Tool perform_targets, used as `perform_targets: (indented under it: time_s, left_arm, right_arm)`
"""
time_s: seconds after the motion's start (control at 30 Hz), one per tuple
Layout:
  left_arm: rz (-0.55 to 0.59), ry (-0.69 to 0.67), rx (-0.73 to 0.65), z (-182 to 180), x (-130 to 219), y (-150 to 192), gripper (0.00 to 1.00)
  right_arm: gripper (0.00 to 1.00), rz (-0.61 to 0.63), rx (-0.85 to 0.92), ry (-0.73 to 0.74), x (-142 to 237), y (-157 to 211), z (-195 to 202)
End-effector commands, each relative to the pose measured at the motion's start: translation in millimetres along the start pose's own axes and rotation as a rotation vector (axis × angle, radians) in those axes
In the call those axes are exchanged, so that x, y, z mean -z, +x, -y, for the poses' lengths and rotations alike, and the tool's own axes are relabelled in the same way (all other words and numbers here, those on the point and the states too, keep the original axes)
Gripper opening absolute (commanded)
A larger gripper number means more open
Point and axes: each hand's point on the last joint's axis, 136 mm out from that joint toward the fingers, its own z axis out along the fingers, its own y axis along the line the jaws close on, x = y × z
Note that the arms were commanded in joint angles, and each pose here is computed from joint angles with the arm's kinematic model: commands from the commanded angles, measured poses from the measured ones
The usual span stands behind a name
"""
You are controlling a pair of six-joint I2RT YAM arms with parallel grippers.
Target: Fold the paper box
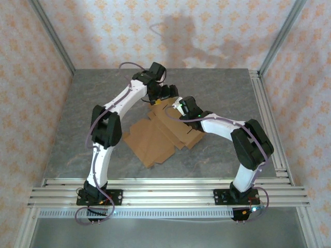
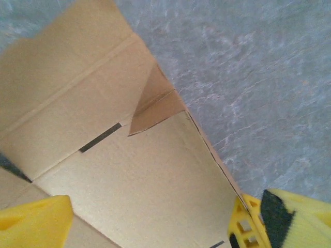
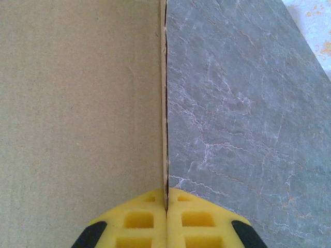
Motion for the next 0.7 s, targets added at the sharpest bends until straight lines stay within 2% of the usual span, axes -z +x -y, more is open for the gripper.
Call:
perform_targets:
  time_s: [0.0, 0.13, 0.3, 0.5, 0.67]
  left_arm:
    - [0.120, -0.024, -0.061, -13, 29, -13, 0.98]
    - [0.185, -0.053, -0.109, -46, 29, -9, 0.98]
    - [0.156, -0.078, -0.074, -89, 10, -1, 0.98]
    - [0.128, -0.058, -0.112, -96, -2, 5, 0.97]
    - [0.090, -0.037, -0.086, -101, -23, 12, 0.94]
  right_arm:
    - [0.00, 0.005, -0.029, 0.021, 3, 2, 7]
    - [0.00, 0.001, -0.032, 0.009, 3, 7, 5]
    - [0.00, 0.003, -0.041, -0.014, 6, 11, 0]
    - [0.00, 0.011, -0.060, -0.033, 10, 13, -2]
    - [0.00, 0.007, -0.063, -0.035, 10, 14, -2]
